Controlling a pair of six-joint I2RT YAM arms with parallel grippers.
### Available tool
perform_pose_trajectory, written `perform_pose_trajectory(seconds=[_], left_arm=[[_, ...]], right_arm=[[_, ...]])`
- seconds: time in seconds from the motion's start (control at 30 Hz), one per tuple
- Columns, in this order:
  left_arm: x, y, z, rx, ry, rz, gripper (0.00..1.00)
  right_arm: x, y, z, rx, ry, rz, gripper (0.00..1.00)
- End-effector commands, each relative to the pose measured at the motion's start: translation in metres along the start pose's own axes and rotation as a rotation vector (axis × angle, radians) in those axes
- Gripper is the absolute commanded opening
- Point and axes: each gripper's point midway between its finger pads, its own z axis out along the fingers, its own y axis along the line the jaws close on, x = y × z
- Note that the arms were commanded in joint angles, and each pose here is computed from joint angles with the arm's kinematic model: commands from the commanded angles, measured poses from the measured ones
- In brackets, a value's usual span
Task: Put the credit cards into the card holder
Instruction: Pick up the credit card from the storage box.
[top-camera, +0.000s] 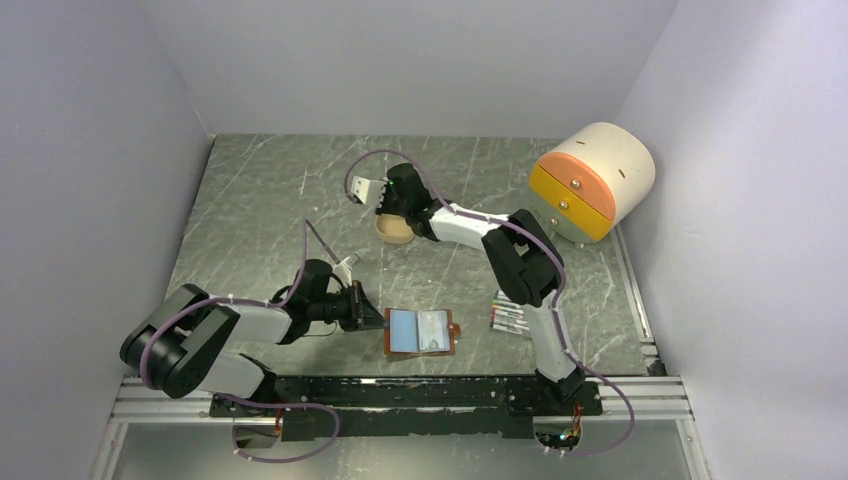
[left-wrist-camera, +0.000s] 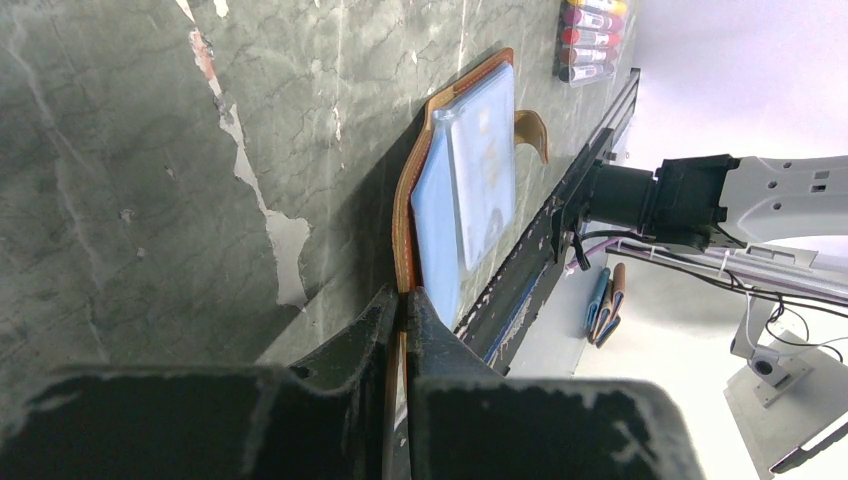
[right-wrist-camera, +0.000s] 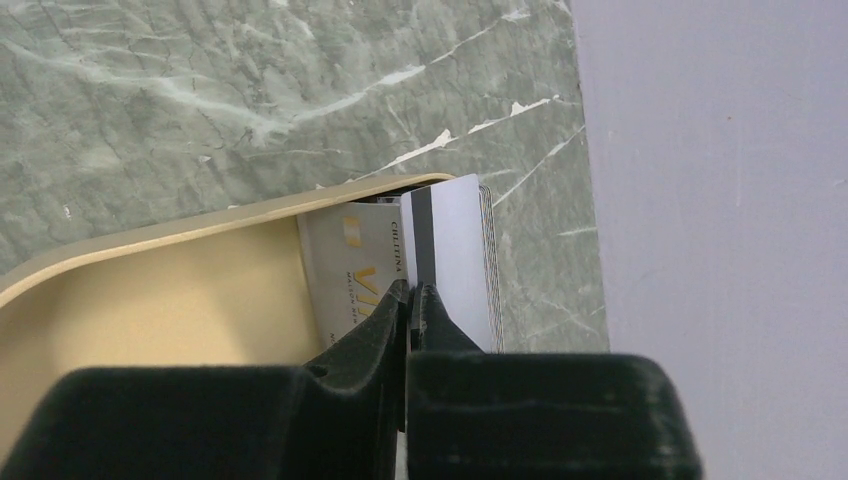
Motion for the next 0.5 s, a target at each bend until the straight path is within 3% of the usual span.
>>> perform_pose_trajectory(seconds=[0.0, 0.47], left_arm=[[-0.005, -0.011, 0.001, 0.04, -0.007, 0.041, 0.09], [-0.005, -0.011, 0.002, 0.044, -0.002, 0.042, 0.09]], right_arm=[[-0.01, -0.001, -0.011, -0.038, -0.03, 0.028, 0.0], [-0.008, 0.005, -0.018, -0.059, -0.03, 0.042, 0.0]])
